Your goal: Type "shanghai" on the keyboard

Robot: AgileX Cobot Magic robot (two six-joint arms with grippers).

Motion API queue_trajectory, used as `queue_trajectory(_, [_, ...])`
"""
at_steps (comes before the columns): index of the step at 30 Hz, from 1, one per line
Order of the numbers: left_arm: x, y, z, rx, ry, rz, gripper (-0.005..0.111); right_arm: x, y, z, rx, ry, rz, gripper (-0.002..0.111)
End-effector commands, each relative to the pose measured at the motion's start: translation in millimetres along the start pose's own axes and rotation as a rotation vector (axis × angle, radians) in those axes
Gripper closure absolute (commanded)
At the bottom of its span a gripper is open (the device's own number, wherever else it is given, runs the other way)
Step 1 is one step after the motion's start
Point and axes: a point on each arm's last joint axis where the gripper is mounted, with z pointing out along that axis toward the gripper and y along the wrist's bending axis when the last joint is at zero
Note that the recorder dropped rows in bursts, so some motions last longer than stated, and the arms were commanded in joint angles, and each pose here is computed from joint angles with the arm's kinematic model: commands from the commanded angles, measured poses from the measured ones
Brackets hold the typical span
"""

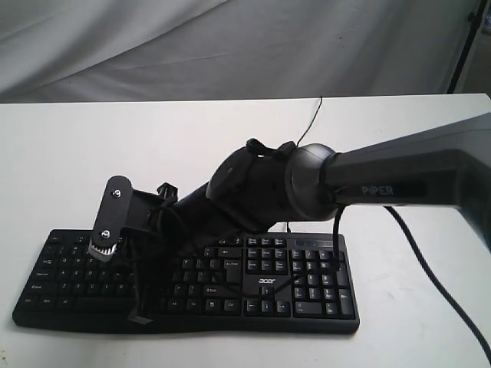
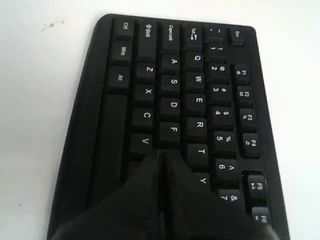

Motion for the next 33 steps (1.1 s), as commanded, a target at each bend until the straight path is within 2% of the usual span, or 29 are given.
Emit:
queue_trajectory(1, [0.1, -0.3, 0.3, 0.005, 0.001, -0.005, 0.106, -16.3, -0.8, 1.2, 0.026, -0.024, -0.016, 0.108])
queue_trajectory(5, [0.1, -0.3, 0.3, 0.005, 0.001, -0.005, 0.106, -23.9, -4.9, 9.1, 0.030, 0.000, -0.012, 0.108])
queue_trajectory(21, [0.1, -0.3, 0.3, 0.005, 0.001, -0.005, 0.106, -6.2, -7.7, 31.1, 0.039, 0.054, 0.014, 0.108])
queue_trajectory(33, [0.1, -0.3, 0.3, 0.005, 0.001, -0.005, 0.106, -6.2, -8.1, 31.1, 0.044, 0.054, 0.014, 0.108])
